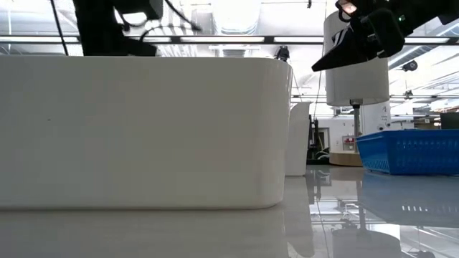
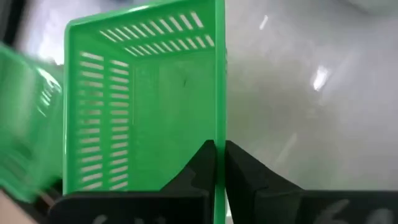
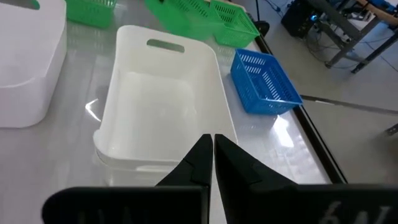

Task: Stack baskets by color
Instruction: Stack the middle green bin on the top green bin

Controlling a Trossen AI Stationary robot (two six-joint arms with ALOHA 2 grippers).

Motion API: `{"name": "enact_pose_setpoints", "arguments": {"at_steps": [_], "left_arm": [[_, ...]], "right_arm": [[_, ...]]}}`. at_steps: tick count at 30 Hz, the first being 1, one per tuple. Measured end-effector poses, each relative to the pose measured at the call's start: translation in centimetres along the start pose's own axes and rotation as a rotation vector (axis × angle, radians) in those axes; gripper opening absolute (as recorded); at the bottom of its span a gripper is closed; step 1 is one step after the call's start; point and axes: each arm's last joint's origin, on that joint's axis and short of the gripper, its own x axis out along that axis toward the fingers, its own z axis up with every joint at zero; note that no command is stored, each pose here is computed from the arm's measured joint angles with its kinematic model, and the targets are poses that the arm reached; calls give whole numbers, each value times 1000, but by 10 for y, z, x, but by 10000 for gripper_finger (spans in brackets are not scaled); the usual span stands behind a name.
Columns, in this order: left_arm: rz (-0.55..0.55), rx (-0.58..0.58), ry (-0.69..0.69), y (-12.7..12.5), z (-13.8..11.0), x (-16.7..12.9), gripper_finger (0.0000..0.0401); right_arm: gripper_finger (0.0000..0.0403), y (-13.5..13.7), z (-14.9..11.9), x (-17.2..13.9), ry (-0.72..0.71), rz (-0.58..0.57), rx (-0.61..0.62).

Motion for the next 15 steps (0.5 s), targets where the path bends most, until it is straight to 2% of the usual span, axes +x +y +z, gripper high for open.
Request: {"name": "enact_pose_setpoints", "arguments": {"at_steps": [6,9,12,15], "left_arm": [[-21,443,-57,19,-8,-22,1],[-20,605,-85,29,-13,-26,1],[-8,639,-106,44,-14,-29,1],[7,601,-121,61,-13,-31,0]], "right_arm": [[9,0,1,0,-7,-1,6],[9,0,1,0,-6,-1,15],[9,0,1,0,-6,-1,19],[9,0,0,0,-6,-1,19]]}}
